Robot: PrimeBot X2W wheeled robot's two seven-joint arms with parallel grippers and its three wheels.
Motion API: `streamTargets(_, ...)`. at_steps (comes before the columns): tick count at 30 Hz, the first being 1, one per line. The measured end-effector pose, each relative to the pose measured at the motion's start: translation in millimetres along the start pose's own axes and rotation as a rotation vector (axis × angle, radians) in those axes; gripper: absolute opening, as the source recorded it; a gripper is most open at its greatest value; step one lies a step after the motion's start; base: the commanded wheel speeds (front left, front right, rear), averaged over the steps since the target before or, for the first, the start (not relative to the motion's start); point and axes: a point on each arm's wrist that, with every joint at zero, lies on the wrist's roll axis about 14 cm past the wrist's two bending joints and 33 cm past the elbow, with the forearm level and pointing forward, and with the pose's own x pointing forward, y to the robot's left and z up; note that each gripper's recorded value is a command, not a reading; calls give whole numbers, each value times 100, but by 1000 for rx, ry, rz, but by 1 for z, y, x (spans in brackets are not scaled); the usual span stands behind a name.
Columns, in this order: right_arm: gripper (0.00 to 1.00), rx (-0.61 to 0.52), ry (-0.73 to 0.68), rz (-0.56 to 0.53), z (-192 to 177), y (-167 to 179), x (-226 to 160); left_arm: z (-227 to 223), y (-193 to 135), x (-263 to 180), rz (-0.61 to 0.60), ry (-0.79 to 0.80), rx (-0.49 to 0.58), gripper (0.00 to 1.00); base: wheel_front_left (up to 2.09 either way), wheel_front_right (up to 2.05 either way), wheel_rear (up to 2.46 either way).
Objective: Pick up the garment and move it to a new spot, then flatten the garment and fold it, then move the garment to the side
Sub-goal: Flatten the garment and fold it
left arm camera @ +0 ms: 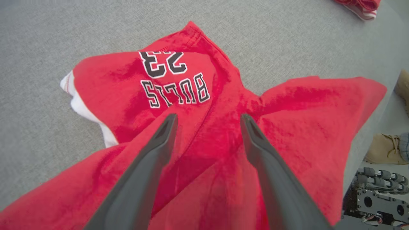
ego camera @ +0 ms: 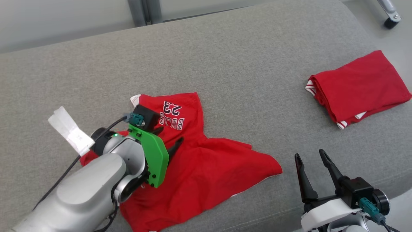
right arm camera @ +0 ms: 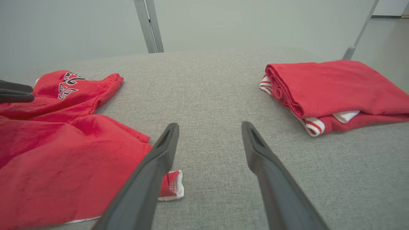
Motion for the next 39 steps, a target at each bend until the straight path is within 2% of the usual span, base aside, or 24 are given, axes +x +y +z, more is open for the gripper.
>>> streamTargets(4, 100, 8, 13, -40, -3, -11, -5, -3, 2, 20, -27, 64, 78, 100, 0, 0, 0)
streamTargets(8, 100, 14, 23, -68, -6, -19, -10, -8, -9, 37, -77, 104, 101, 100, 0, 0, 0)
streamTargets(9, 100, 14, 23, -74, -6, -20, -11, -11, -9, 40, -78, 117, 108, 87, 0, 0, 0)
streamTargets(10, 100, 16, 23, -80, -6, -22, -11, -15, -8, 42, -76, 135, 111, 38, 0, 0, 0)
streamTargets(11, 100, 17, 23, -84, -6, -23, -11, -19, -5, 44, -69, 150, 115, 0, 0, 0, 0)
streamTargets(16, 100, 19, 24, -102, -6, -28, -12, -19, 11, 51, -27, 147, 132, 0, 0, 0, 0)
streamTargets(25, 100, 23, 28, -93, -7, -26, -9, 18, 45, 53, 87, 3, 173, 0, 0, 0, 0)
streamTargets(31, 100, 21, 26, -88, -6, -24, -6, 32, 66, 55, 139, -43, 275, 0, 0, 0, 0)
streamTargets(34, 100, 19, 25, -95, -6, -27, -5, 35, 72, 58, 132, -46, 346, 0, 0, 0, 0)
streamTargets(39, 100, 23, 40, -116, -10, -33, -7, 38, 82, 62, 136, -82, 403, 0, 0, 0, 0)
